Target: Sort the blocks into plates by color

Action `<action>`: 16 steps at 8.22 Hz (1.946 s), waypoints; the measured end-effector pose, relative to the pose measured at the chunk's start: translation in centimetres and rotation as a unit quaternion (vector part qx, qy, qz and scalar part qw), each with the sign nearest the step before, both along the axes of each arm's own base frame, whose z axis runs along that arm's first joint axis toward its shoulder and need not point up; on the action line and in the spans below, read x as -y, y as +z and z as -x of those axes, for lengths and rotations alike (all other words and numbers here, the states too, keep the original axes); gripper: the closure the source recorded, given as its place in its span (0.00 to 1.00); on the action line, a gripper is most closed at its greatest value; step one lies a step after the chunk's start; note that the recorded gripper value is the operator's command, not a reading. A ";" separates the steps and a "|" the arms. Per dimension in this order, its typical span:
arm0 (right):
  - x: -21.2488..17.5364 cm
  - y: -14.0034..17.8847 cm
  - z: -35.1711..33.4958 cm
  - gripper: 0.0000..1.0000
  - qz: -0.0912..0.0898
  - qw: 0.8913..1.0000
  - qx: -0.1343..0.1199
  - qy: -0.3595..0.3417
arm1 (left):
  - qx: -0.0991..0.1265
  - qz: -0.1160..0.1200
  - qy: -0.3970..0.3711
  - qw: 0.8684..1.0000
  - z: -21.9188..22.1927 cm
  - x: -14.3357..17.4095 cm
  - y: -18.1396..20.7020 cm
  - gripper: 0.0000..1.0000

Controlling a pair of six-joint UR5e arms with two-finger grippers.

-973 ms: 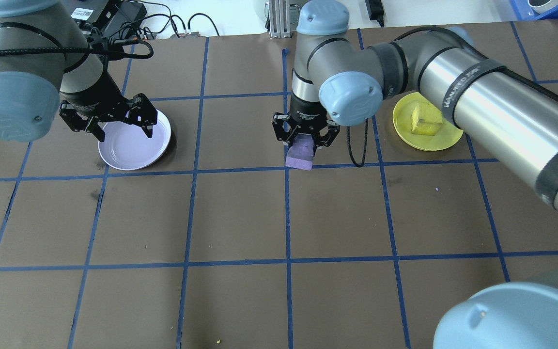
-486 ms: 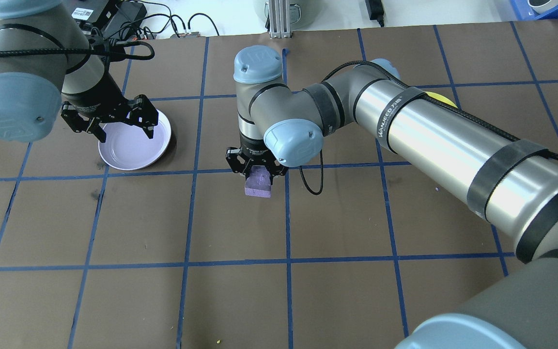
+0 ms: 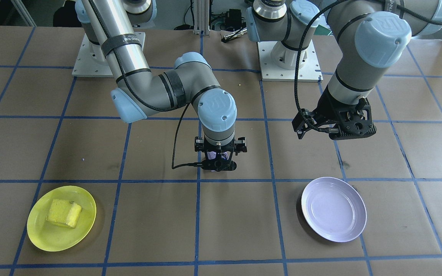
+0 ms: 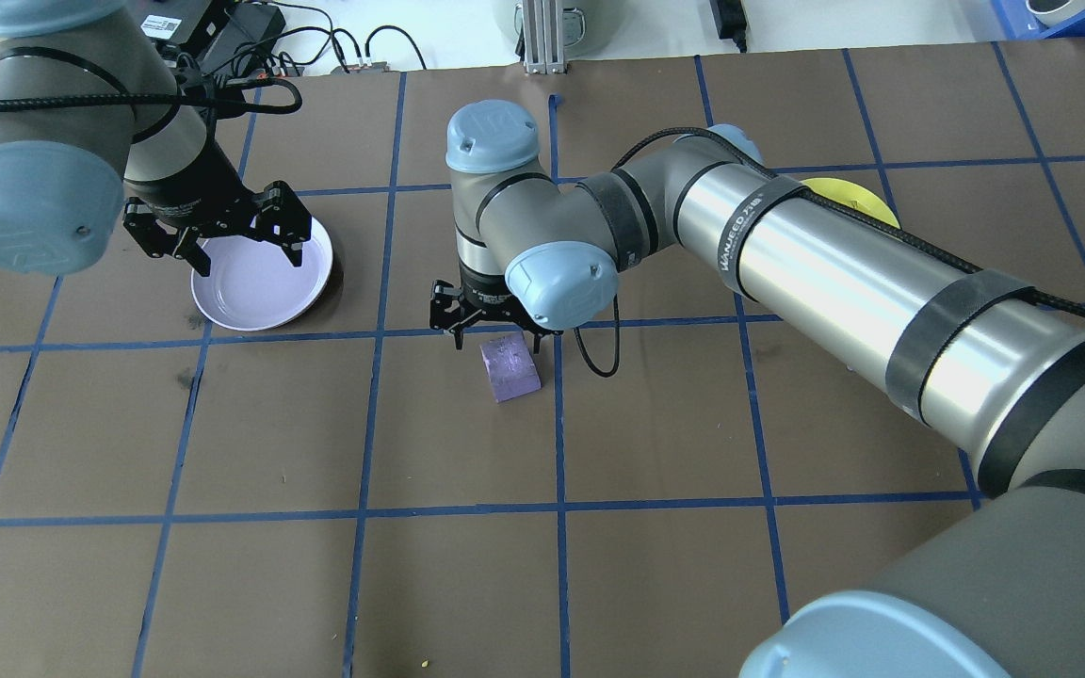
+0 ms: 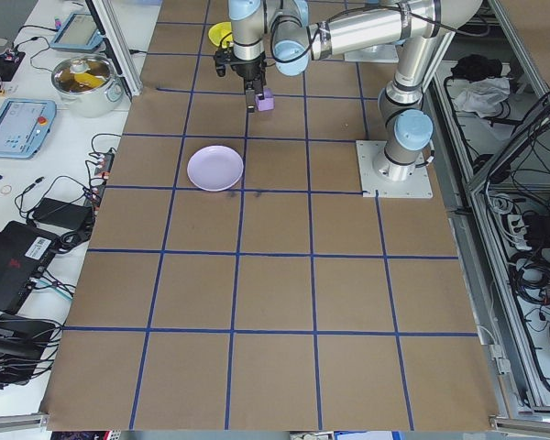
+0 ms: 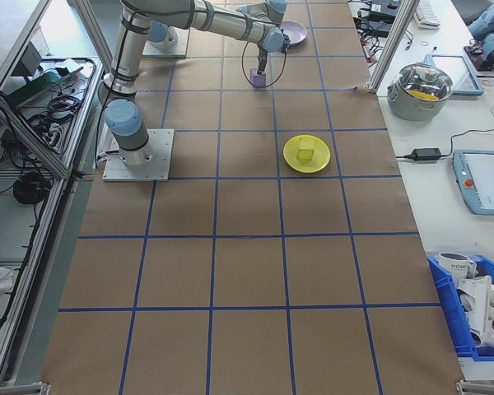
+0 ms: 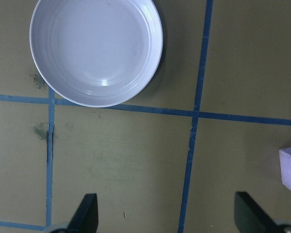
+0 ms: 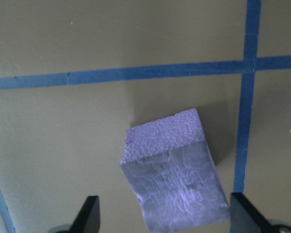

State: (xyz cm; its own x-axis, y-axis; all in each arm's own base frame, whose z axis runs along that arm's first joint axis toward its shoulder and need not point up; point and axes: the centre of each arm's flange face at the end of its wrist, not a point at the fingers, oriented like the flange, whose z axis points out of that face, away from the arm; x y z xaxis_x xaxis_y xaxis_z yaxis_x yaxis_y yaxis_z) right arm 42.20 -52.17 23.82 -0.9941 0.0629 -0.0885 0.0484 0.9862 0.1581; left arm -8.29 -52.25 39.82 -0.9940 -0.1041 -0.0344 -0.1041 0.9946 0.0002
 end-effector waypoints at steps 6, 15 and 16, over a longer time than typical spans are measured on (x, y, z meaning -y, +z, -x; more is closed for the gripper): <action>9.9 14.7 12.9 0.00 0.098 0.994 0.037 0.024 | -0.022 0.036 0.012 0.999 6.7 0.3 -0.1 0.00; 3.0 26.5 23.3 0.00 0.106 0.975 -0.045 0.188 | -0.038 -0.038 0.001 0.999 23.0 0.1 -15.9 0.00; 3.0 26.4 23.3 0.00 0.106 0.975 -0.044 0.188 | -0.034 -0.044 -0.003 0.998 23.0 0.1 -16.7 0.00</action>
State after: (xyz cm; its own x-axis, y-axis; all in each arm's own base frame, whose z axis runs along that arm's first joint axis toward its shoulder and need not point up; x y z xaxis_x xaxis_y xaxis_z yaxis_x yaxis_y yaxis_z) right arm 18.86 -55.17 50.21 -0.9477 -0.3181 0.0275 -0.3190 0.9469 -0.0401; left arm -31.33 -52.31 23.10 -0.9949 -0.0975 0.0249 -0.0948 0.9909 0.0952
